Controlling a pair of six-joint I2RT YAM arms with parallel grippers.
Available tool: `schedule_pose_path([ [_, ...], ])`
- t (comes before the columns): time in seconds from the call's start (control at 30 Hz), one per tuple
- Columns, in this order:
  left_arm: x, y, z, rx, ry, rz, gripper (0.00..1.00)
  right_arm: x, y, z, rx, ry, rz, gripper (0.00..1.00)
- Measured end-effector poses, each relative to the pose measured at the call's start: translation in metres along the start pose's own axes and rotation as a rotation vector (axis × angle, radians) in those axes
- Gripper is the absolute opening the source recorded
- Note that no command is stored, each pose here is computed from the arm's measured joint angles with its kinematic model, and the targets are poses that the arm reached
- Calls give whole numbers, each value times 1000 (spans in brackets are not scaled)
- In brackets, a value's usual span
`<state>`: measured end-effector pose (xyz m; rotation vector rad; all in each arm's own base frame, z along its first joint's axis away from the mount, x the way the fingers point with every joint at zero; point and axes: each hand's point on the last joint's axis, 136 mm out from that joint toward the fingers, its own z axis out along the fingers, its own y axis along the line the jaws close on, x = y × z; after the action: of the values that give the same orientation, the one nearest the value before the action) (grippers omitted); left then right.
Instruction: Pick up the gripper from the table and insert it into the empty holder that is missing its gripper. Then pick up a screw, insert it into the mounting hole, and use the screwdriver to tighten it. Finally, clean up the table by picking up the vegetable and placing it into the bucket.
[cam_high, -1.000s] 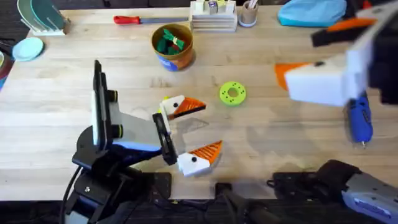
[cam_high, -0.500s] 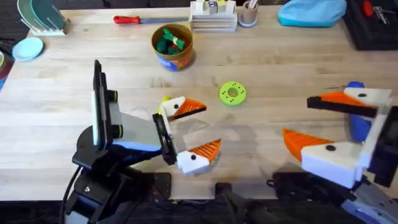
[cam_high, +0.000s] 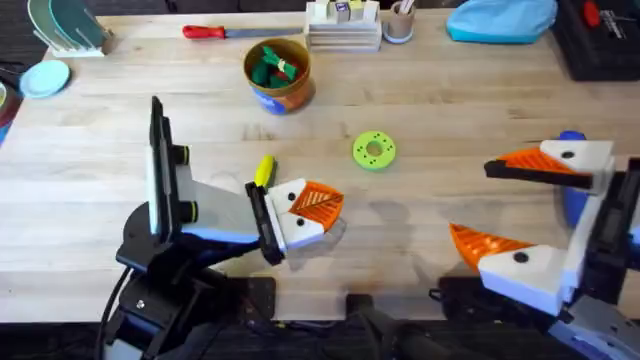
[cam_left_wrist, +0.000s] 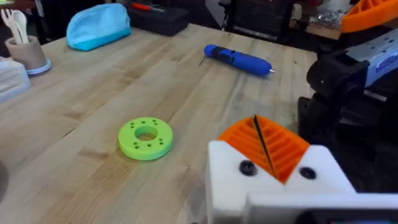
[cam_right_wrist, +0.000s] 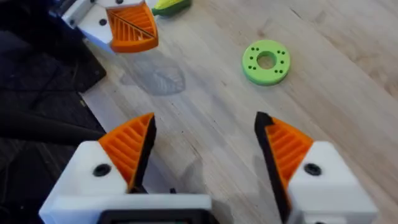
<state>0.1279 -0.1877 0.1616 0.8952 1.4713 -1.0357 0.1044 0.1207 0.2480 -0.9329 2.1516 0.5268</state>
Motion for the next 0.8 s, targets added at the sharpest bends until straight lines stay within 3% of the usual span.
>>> schedule_pose_path([
  [0.13,0,0,0,0,0,0,7,0,-6,0,36,3,-3,942],
  [0.47,0,0,0,0,0,0,7,30,-70,23,366,95,128,943],
  [0.8,0,0,0,0,0,0,7,52,-151,32,658,248,379,945],
])
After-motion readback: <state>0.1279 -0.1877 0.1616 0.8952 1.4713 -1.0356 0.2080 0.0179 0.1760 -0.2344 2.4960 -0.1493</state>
